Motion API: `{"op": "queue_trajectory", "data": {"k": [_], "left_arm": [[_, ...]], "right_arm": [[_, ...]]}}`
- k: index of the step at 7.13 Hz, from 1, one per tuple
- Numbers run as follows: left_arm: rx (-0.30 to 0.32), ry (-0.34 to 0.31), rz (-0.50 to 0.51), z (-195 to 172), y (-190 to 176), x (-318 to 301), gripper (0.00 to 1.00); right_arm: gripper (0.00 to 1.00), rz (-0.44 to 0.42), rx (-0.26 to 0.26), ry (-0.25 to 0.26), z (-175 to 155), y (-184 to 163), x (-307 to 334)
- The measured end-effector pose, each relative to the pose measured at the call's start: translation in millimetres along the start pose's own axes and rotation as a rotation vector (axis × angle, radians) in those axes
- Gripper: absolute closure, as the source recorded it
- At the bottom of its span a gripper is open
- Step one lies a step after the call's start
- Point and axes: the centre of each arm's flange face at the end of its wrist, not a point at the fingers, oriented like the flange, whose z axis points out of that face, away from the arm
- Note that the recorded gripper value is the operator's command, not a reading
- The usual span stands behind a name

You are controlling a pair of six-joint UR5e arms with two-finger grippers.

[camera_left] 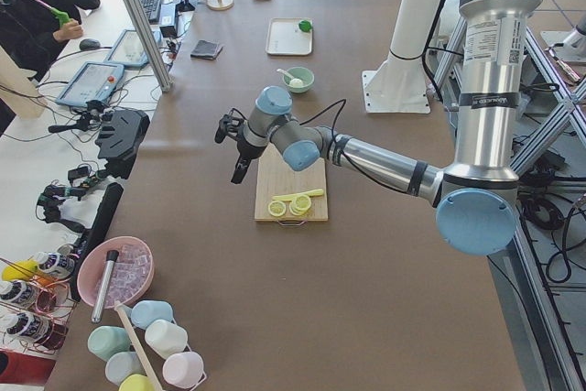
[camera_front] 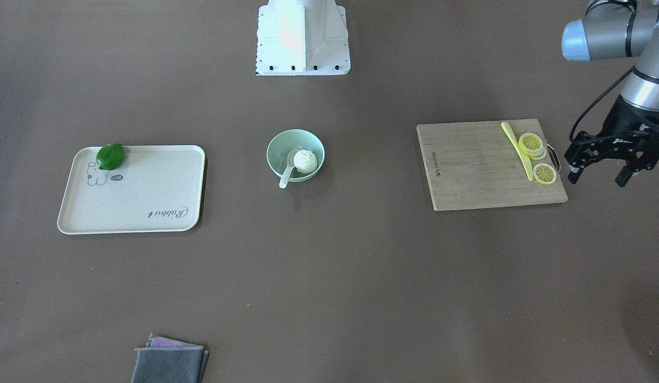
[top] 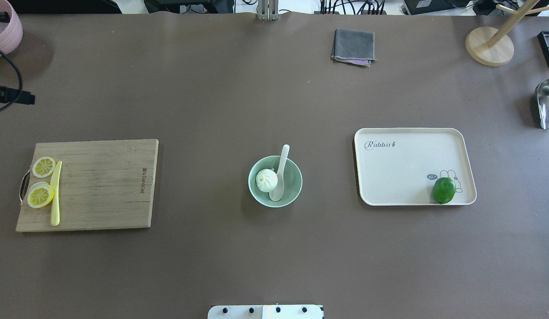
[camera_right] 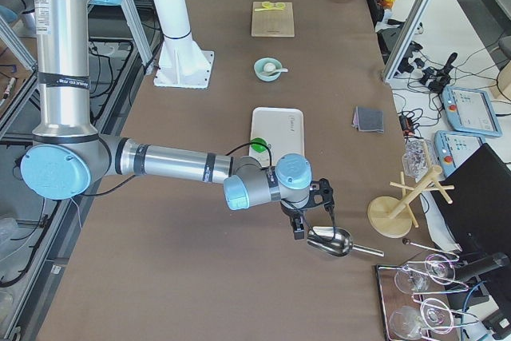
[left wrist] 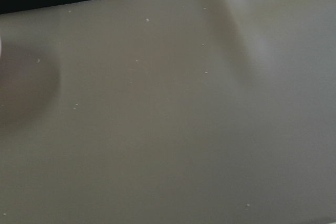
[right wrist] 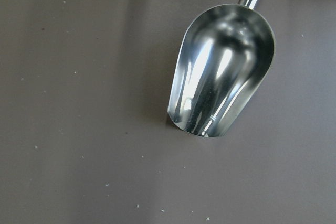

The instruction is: Put spoon and bun in bowl

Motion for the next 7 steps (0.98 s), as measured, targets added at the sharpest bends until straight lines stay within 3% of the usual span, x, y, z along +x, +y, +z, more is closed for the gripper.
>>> {"op": "queue_trajectory", "data": {"k": [2,4,7], "left_arm": [[-0.143,-0.024,0.034,-37.2,-7.8,-99.1,0.02],[-0.183,-0.038,0.012,-62.2,4.0,-158.8,0.02],[-0.215,-0.053,-0.041,-63.9,36.3,-190.8,0.02]], "right_arm": [[0.00,0.043,-0.019,0.030,0.0,6.6,17.5],[0.00,0.118,-0.059,0.007,-0.7,27.4,35.3],[0.00,0.193,-0.069,-0.023,-17.5,39.8,45.3]]}}
